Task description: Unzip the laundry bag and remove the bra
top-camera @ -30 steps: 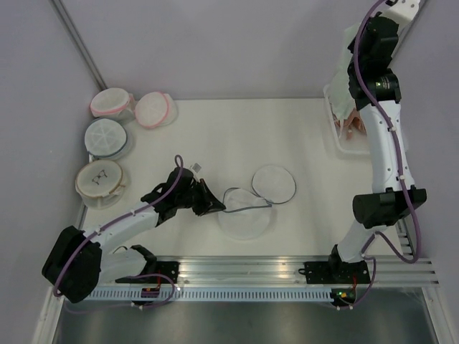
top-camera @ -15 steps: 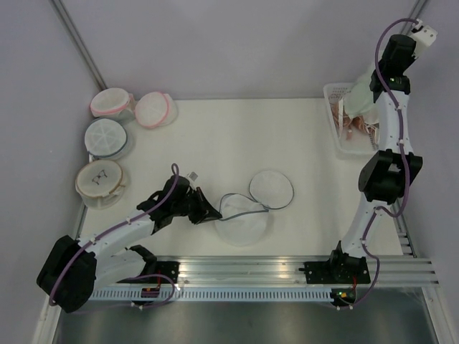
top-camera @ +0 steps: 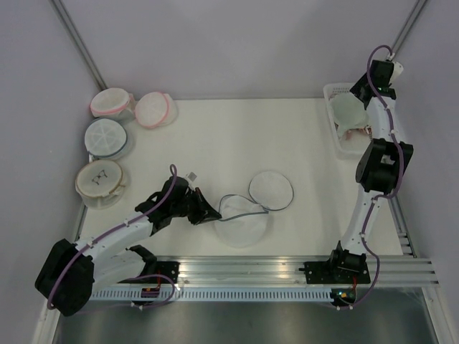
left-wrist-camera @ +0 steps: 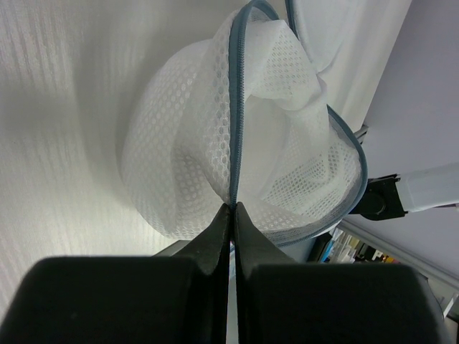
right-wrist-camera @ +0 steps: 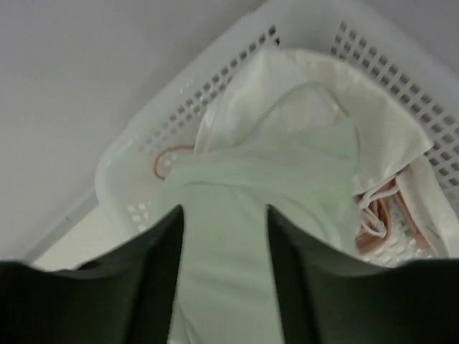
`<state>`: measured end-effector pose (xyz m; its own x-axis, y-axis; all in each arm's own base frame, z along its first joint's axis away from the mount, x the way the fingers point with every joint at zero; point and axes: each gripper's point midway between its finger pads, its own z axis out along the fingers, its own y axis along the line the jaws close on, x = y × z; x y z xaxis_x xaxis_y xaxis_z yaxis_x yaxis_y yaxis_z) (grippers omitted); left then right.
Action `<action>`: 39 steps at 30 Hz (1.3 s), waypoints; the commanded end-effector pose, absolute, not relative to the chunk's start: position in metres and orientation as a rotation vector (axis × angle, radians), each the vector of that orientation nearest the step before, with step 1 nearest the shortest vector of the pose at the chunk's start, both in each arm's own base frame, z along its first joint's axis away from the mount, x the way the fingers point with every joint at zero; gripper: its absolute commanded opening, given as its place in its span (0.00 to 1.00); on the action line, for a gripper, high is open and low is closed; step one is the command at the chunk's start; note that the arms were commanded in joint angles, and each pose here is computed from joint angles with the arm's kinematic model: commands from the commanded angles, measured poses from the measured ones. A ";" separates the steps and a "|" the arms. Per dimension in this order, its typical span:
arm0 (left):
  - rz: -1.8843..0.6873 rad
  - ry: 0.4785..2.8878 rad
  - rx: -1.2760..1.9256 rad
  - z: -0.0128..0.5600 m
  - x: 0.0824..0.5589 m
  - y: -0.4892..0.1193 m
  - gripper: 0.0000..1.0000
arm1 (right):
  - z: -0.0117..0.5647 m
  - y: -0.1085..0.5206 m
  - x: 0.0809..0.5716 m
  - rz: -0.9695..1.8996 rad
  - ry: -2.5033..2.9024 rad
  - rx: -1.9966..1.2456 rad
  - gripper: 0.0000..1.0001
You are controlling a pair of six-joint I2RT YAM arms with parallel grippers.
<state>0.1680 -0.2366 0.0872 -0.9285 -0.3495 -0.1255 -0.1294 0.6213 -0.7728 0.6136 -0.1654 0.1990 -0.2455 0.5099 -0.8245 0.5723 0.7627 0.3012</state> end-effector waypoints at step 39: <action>-1.140 2.372 -0.332 0.134 0.290 -0.232 0.02 | 0.060 0.137 0.299 0.534 2.418 0.481 0.66</action>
